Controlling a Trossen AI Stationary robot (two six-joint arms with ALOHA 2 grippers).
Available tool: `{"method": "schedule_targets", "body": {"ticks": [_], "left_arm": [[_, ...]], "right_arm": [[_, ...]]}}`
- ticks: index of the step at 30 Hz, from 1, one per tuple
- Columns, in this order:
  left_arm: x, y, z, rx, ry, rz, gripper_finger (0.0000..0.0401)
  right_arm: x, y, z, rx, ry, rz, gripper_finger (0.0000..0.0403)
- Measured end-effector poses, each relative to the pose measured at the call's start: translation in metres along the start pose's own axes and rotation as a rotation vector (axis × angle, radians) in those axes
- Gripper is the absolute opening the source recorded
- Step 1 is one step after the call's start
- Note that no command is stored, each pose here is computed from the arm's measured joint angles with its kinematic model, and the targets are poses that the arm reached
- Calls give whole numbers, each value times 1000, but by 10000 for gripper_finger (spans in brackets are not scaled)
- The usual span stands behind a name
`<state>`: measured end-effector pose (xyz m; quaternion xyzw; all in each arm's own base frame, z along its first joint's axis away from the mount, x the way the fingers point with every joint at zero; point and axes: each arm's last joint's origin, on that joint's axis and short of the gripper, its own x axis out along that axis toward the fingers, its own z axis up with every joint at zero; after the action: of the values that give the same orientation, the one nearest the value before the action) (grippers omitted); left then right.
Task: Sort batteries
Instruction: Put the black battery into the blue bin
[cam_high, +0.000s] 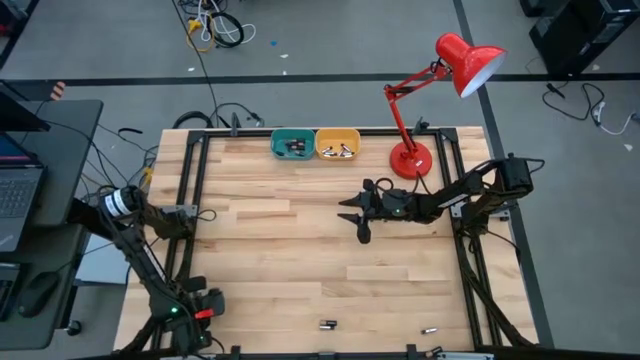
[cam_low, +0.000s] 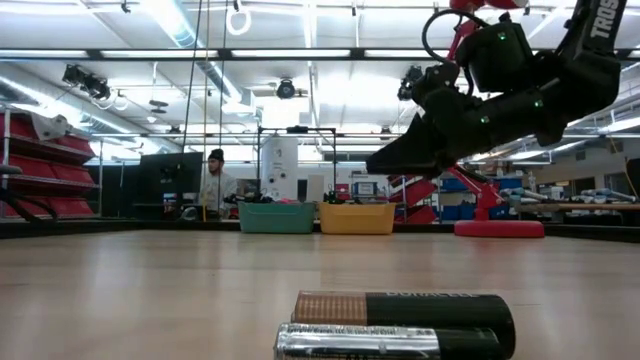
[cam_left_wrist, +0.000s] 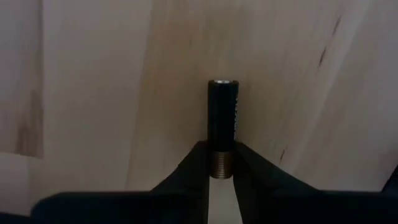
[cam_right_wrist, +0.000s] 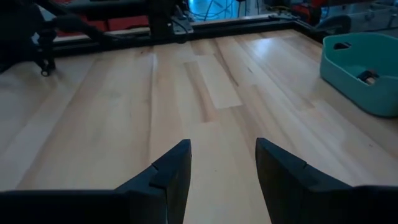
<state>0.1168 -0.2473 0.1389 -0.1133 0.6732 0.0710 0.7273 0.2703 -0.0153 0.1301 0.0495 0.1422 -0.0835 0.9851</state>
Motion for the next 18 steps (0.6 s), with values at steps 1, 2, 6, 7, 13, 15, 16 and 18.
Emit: {"method": "schedule_targets", "body": {"ticks": [1, 2, 6, 7, 13, 15, 16, 18], "left_arm": [[0, 0, 2, -12, -3, 0, 57], [0, 0, 3, -26, -7, 0, 57], [0, 0, 9, -64, -22, -1, 57], [-1, 0, 11, -76, -28, 2, 57], [-10, 9, 30, -126, -196, 167, 57], [-17, 9, 38, -146, -256, 180, 57], [-19, 11, 42, -153, -266, 193, 57], [-21, 18, 51, -160, -273, 235, 57]], "right_arm": [[0, 0, 0, 0, 3, 0, 165], [0, 0, 0, 0, 5, -1, 165], [0, 0, -1, 2, 5, -1, 164], [0, 0, 0, 2, 5, 0, 164], [0, 4, -1, -5, 11, 14, 164], [-1, 5, -1, -6, 11, 16, 164], [-1, 5, -1, -6, 11, 16, 164], [-1, 5, -2, -6, 11, 16, 164]]}}
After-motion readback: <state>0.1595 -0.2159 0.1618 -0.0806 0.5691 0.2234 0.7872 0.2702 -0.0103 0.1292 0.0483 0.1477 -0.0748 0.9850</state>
